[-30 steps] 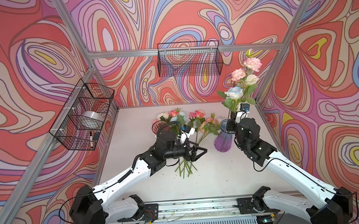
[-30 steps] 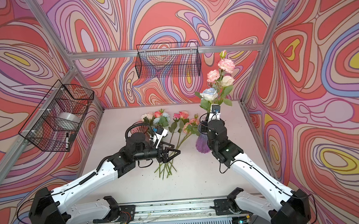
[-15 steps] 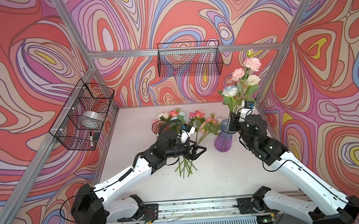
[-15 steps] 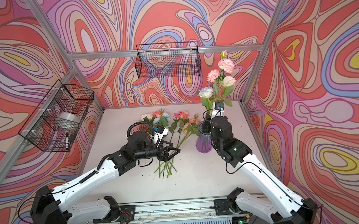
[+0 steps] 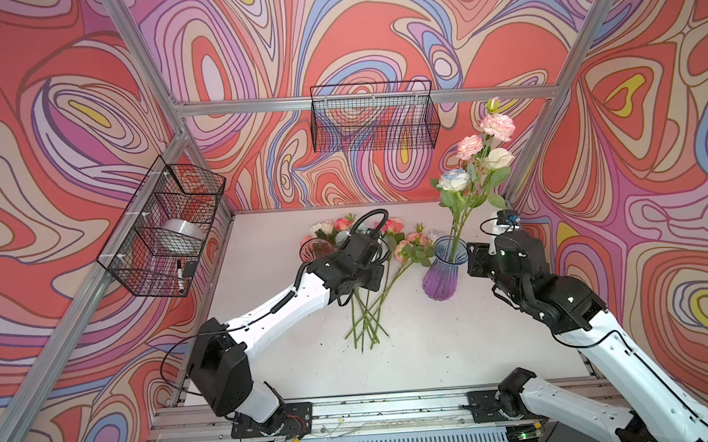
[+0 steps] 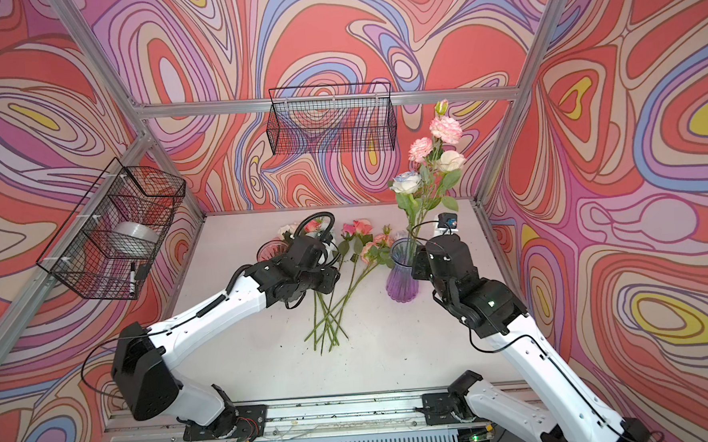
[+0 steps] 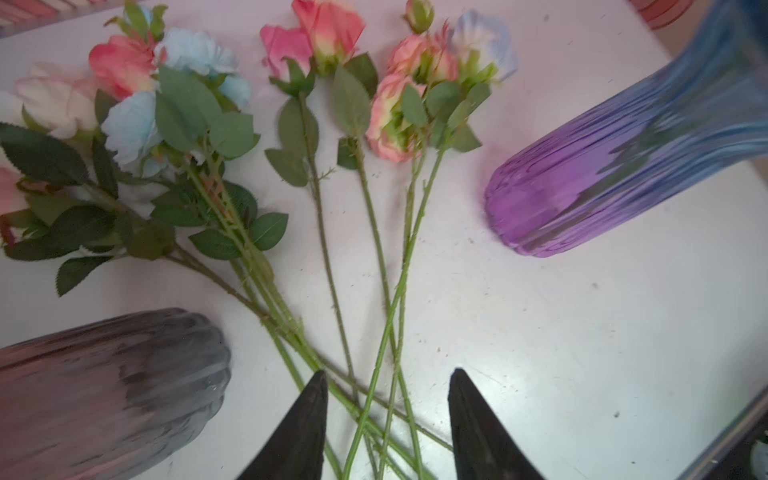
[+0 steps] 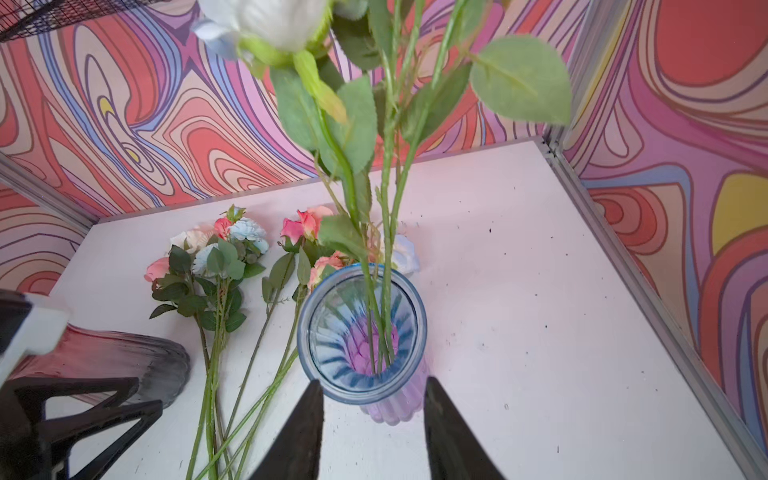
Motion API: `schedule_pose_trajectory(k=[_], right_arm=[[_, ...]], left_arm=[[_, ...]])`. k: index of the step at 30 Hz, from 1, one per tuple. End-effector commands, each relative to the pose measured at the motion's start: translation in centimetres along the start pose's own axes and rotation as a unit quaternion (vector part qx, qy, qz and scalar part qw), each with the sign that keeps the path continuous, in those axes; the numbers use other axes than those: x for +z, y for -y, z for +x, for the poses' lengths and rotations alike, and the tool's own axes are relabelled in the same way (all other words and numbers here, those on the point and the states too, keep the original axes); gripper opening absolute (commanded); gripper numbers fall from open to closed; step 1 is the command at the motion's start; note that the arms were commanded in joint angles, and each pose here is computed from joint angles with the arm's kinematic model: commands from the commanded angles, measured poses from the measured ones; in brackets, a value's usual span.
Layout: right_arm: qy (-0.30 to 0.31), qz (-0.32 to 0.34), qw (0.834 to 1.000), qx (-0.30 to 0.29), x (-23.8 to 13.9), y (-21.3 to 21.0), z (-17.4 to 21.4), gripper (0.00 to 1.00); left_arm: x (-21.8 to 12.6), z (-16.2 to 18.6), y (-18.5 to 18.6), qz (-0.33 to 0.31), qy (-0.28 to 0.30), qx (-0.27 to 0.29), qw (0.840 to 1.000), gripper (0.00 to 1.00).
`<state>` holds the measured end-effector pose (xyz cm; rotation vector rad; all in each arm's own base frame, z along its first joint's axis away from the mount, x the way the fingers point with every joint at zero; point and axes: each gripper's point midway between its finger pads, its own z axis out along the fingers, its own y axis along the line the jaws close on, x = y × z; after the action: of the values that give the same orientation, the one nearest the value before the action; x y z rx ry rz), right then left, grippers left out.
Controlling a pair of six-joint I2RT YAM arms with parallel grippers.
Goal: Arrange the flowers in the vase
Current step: 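Open the right gripper and draw it back beside the purple vase, then lift a white rose from the bundle with the left gripper while the right gripper approaches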
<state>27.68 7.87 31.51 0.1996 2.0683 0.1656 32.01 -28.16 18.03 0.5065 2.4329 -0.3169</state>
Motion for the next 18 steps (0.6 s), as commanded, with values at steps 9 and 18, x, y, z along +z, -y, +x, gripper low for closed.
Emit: schedule_pose_trajectory(k=[9,18], right_arm=[[-0.126,-0.040,0.989,0.065,0.9,0.1,8.7,0.35],[-0.149,-0.073,0.984,0.068,0.1,-0.4,10.3,0.35]], left_arm=[[6.8,7.2,0.9,-0.043,-0.184,0.101,0.977,0.45],[11.1,6.3,0.0,-0.102,-0.205,0.121,0.966,0.37]])
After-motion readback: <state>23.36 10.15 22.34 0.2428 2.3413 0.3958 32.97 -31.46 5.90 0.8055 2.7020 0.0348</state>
